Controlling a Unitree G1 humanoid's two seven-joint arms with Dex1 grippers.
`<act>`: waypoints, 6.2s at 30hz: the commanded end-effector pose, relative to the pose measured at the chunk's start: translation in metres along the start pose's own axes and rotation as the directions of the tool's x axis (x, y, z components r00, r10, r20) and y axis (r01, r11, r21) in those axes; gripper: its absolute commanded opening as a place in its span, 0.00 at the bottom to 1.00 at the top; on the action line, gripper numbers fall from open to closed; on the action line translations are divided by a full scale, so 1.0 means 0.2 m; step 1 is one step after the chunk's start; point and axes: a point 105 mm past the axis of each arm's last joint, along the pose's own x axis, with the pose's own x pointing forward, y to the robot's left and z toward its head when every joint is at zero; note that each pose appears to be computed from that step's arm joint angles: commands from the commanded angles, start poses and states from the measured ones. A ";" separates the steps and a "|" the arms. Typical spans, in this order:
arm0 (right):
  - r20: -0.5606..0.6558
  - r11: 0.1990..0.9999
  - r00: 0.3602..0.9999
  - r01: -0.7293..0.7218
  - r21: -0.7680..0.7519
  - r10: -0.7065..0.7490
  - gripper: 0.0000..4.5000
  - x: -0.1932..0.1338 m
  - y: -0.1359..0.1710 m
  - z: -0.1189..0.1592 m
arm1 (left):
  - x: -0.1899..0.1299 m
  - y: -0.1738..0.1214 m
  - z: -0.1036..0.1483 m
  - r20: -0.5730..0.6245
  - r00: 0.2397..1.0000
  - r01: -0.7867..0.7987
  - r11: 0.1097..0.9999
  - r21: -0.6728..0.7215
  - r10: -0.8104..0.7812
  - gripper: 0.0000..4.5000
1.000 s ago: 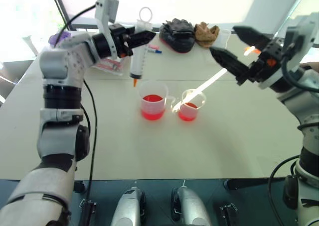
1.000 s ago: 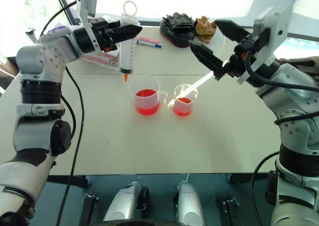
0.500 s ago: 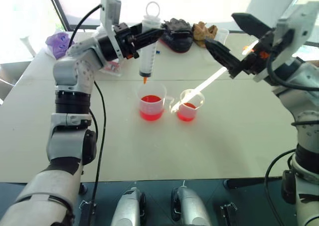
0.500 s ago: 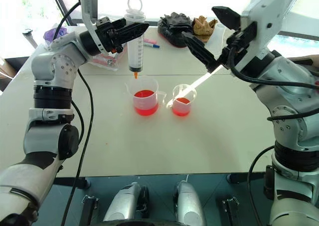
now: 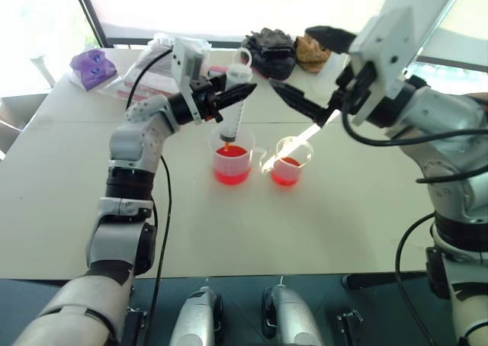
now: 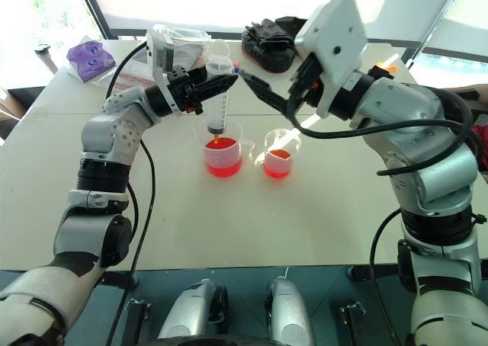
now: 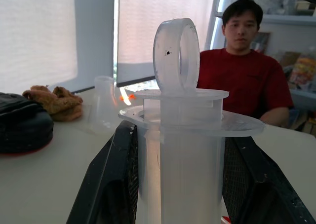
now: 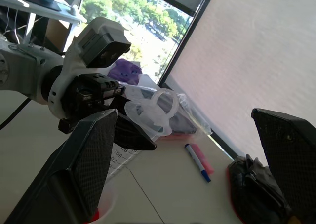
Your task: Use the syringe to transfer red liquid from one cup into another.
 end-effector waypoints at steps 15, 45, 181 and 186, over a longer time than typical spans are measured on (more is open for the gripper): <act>-0.069 0.965 0.996 0.045 -0.258 -0.065 1.00 0.24 -0.04 -0.18 | 0.02 -0.06 -0.09 -0.006 1.000 0.017 0.997 0.079 -0.017 0.36; -0.116 0.928 0.992 0.000 -0.371 -0.046 0.01 0.37 0.02 -0.21 | 0.00 -0.10 -0.19 -0.063 0.998 0.002 0.997 0.082 0.003 0.36; -0.165 0.817 0.912 0.241 -0.523 -0.375 0.70 -0.34 -0.44 -0.04 | 0.62 -0.46 -0.10 0.129 0.962 0.229 0.967 0.108 -0.242 0.36; -0.195 0.799 0.908 0.206 -0.564 -0.371 0.70 -0.31 -0.45 -0.07 | 0.62 -0.48 -0.12 0.123 0.960 0.238 0.965 0.113 -0.251 0.36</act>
